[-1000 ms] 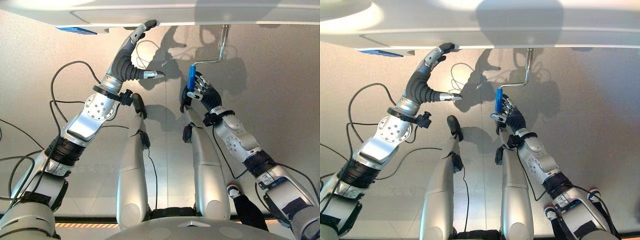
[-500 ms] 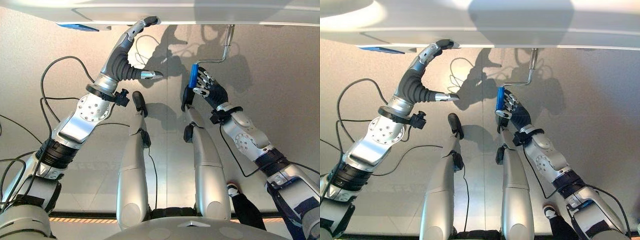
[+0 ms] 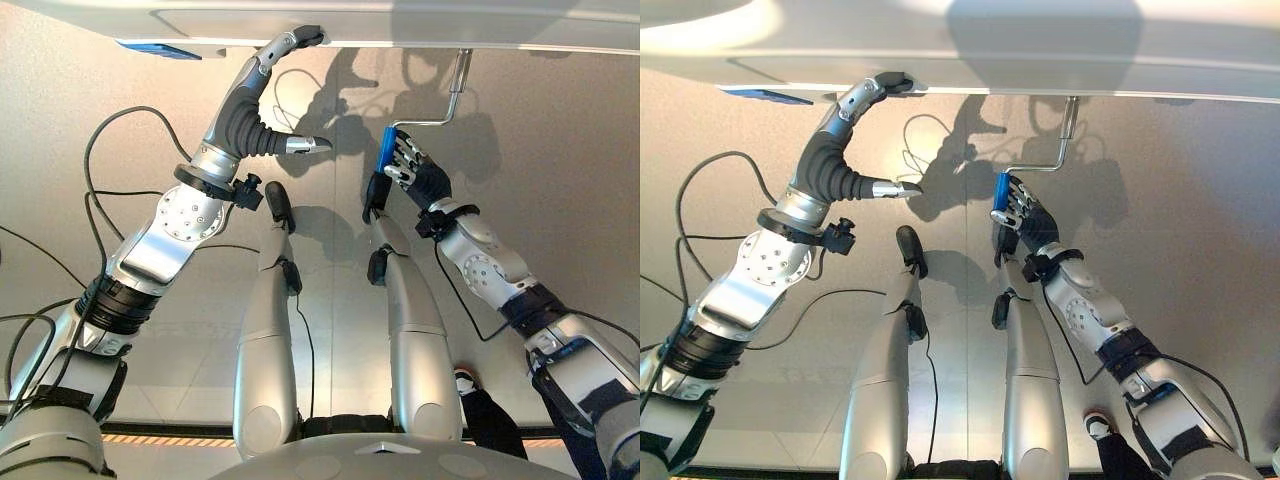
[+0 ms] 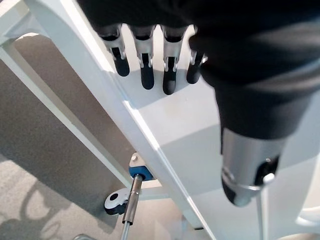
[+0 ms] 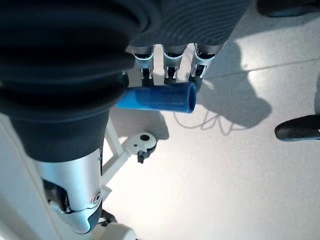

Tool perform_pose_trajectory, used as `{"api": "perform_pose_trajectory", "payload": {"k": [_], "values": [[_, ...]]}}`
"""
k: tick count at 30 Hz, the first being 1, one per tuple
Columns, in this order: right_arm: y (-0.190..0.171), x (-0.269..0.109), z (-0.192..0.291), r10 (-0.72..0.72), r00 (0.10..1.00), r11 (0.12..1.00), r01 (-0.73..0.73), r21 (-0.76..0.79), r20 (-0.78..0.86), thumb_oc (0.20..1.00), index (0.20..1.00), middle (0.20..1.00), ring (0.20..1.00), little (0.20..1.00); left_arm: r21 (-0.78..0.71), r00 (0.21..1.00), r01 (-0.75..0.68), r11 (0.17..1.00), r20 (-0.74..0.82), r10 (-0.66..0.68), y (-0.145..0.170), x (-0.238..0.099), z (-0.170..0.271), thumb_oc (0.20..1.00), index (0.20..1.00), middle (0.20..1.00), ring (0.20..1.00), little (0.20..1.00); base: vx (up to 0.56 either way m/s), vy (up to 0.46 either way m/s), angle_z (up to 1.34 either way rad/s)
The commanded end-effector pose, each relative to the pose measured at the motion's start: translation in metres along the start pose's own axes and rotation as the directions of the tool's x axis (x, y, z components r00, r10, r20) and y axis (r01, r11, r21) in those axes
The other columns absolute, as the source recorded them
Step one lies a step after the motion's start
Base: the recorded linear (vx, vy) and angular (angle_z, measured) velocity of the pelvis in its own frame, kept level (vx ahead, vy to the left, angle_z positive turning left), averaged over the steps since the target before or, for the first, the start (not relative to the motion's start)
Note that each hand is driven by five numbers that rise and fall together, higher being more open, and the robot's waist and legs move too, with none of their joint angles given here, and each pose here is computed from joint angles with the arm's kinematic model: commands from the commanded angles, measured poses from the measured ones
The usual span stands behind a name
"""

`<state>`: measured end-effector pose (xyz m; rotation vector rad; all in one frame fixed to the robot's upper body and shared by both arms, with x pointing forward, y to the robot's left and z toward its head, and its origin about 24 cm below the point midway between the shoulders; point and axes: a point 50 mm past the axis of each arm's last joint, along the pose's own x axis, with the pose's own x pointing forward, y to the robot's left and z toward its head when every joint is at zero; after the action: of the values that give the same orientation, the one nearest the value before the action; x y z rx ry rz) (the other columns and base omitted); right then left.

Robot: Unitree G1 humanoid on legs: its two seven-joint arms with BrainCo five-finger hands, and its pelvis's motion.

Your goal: Raise the hospital bed

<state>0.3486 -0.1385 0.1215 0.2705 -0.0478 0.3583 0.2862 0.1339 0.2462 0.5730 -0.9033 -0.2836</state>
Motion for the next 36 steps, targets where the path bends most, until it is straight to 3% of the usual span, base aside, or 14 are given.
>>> {"api": "perform_pose_trajectory", "payload": {"k": [1,18,19,20,21,36], "values": [[0.057,0.012,0.002,0.23,0.973,0.973,-0.23,0.016,0.027,1.0,1.0,1.0,1.0,1.0,-0.045,0.981,-0.008,0.999,0.194,0.017,-0.005,0.003,0.038,1.0,1.0,1.0,1.0,1.0,0.0,0.0,0.0],[0.058,0.029,0.001,0.178,0.984,0.984,-0.179,0.026,0.012,1.0,1.0,1.0,1.0,1.0,-0.077,0.978,-0.013,0.997,0.206,0.029,-0.008,0.004,0.041,1.0,1.0,1.0,1.0,1.0,0.0,0.0,0.0],[0.058,0.029,0.002,0.181,0.983,0.983,-0.182,0.021,0.015,0.868,0.868,0.868,0.868,0.868,-0.077,0.978,-0.012,0.997,0.205,0.028,-0.008,0.004,0.041,1.0,1.0,1.0,1.0,1.0,0.0,0.0,0.0],[0.059,0.03,0.004,0.182,0.983,0.983,-0.183,0.024,0.022,0.332,0.332,0.332,0.332,0.332,-0.075,0.977,-0.014,0.997,0.209,0.03,-0.008,0.004,0.041,1.0,1.0,1.0,1.0,1.0,0.0,0.0,0.0],[0.06,0.03,0.005,0.183,0.983,0.983,-0.183,0.025,0.027,0.2,0.2,0.2,0.2,0.2,-0.076,0.977,-0.016,0.997,0.21,0.032,-0.008,0.004,0.041,1.0,1.0,1.0,1.0,1.0,0.0,0.0,0.0],[0.063,0.028,0.036,0.197,0.964,0.971,-0.217,0.102,0.176,0.2,0.2,0.2,0.2,0.2,-0.104,0.982,-0.025,0.994,0.183,0.044,-0.006,0.001,0.037,1.0,1.0,1.0,1.0,1.0,0.0,-0.008,0.0]]}}
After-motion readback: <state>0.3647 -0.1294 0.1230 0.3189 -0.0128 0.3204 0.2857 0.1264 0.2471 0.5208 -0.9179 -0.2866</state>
